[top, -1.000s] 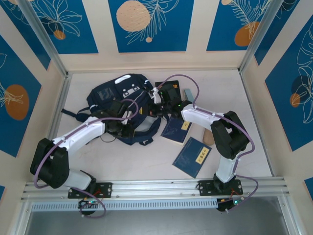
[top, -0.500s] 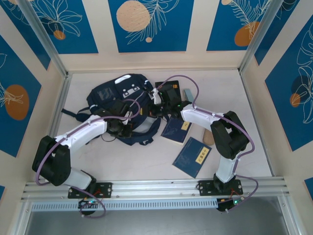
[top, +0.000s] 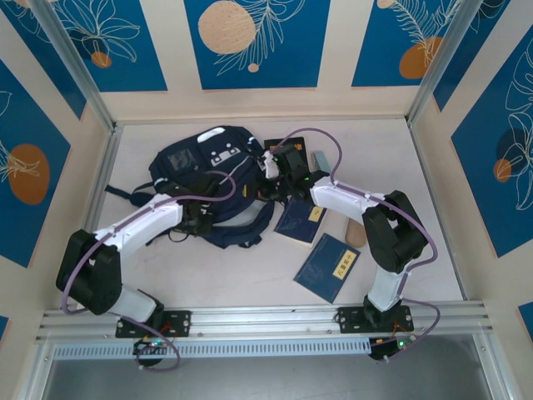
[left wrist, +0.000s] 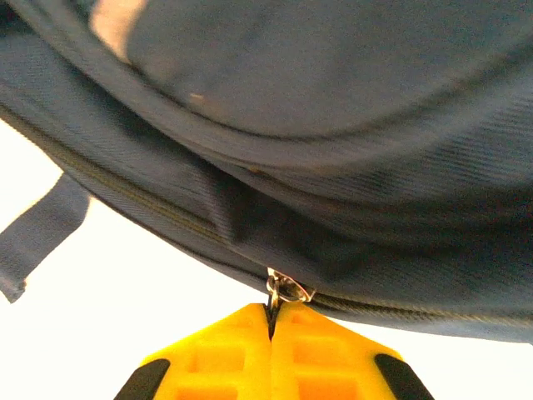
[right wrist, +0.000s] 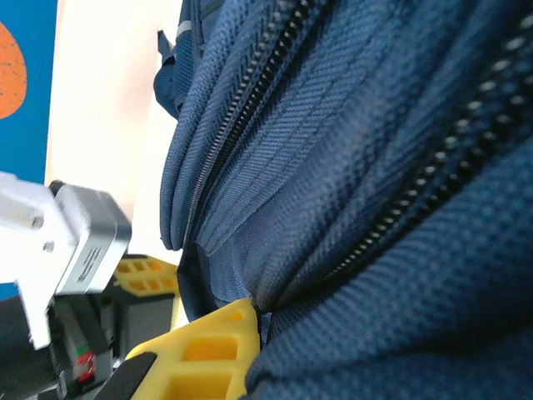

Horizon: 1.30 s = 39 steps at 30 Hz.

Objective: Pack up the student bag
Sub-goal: Unzip the student bag at the center of the table.

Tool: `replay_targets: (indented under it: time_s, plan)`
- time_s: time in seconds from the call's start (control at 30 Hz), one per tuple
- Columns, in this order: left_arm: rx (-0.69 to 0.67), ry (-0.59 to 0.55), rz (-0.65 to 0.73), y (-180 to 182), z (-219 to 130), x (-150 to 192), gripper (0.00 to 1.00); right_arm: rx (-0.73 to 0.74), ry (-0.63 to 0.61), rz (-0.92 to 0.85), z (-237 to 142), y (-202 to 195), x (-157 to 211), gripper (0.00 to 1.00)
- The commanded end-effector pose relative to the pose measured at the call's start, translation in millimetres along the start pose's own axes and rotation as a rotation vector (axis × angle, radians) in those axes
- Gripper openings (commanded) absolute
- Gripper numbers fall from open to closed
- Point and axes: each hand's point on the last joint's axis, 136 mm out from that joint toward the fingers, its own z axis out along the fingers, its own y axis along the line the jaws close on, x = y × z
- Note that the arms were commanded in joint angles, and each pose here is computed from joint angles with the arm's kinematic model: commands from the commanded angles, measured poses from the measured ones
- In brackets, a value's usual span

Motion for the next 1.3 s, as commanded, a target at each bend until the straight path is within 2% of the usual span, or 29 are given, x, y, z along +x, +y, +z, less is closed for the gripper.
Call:
replay_targets:
  time_s: [0.0, 0.33, 0.5, 0.6, 0.67, 0.83, 0.93, 1.07, 1.13, 1.27]
  plan:
    - [-0.106, 0.009, -0.009, 32.6, -1.0, -7.2, 0.0, -0.019, -0.083, -0.049, -28.1, 18.5, -20.4, 0.0]
    - [-0.126, -0.014, -0.209, 90.3, 18.0, -48.4, 0.0, -0.099, -0.067, -0.025, -34.7, 31.4, -20.4, 0.0]
    - [-0.136, 0.002, -0.272, 109.2, 36.2, -61.4, 0.0, -0.141, -0.041, -0.014, -30.9, 36.8, -18.0, 0.0]
    - [-0.179, 0.023, -0.332, 122.8, 32.1, -62.2, 0.02, -0.171, -0.002, 0.003, -20.9, 40.2, -14.5, 0.0]
    - [-0.188, 0.014, -0.371, 127.8, 21.8, -62.3, 0.09, -0.182, 0.027, 0.008, -9.5, 42.5, -10.5, 0.01]
    - [-0.182, -0.053, -0.446, 135.5, -13.6, -61.3, 0.41, -0.195, 0.092, 0.025, 31.9, 53.2, -2.9, 0.01]
    - [-0.183, -0.079, -0.471, 139.0, -30.7, -57.0, 0.5, -0.2, 0.126, 0.037, 57.3, 62.0, 1.9, 0.02]
    - [-0.111, -0.145, -0.502, 133.3, -52.4, -58.2, 0.59, -0.187, 0.145, 0.04, 81.6, 71.4, 3.7, 0.04]
    - [-0.053, -0.181, -0.51, 126.5, -61.7, -61.9, 0.62, -0.162, 0.151, 0.049, 85.6, 71.0, 3.3, 0.09]
    - [0.075, -0.233, -0.497, 108.7, -76.2, -69.8, 0.65, -0.089, 0.125, 0.069, 72.1, 61.1, 8.0, 0.42]
